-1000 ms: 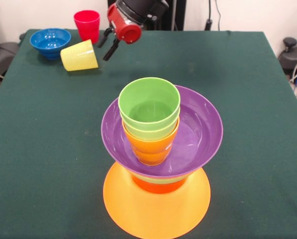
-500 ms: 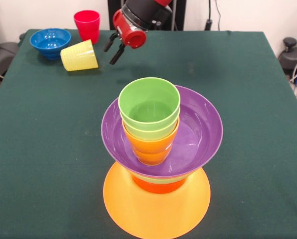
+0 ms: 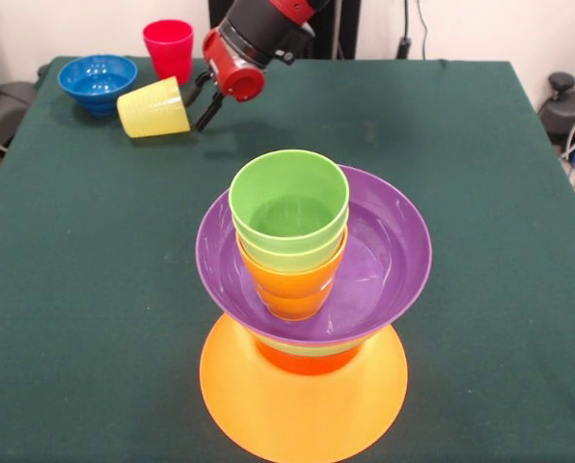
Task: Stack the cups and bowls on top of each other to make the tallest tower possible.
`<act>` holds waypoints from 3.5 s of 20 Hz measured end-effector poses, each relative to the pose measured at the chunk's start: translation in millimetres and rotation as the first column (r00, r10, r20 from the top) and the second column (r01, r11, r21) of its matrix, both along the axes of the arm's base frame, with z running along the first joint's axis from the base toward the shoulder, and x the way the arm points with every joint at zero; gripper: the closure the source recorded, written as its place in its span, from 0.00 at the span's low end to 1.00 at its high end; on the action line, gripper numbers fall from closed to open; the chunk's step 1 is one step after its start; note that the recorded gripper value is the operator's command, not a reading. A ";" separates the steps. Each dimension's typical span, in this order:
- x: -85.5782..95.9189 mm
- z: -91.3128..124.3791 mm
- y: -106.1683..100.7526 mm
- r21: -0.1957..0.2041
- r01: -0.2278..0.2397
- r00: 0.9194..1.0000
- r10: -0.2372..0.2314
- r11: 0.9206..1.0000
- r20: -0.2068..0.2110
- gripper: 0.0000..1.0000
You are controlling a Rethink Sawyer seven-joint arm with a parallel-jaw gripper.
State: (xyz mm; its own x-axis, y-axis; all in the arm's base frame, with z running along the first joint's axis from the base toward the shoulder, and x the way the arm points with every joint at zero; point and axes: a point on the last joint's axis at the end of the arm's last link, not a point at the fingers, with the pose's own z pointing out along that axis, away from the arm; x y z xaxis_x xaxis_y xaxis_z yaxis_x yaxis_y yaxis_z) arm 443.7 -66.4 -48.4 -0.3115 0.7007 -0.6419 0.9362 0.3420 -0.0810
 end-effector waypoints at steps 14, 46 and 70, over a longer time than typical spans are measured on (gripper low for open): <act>4.0 -0.3 -5.2 -0.031 -0.015 0.999 0.016 0.999 0.039 0.00; 7.3 -16.5 -16.2 -0.182 0.134 0.980 -0.103 0.974 0.170 1.00; 35.9 63.5 -49.6 0.358 0.114 0.993 -0.094 0.927 -0.073 1.00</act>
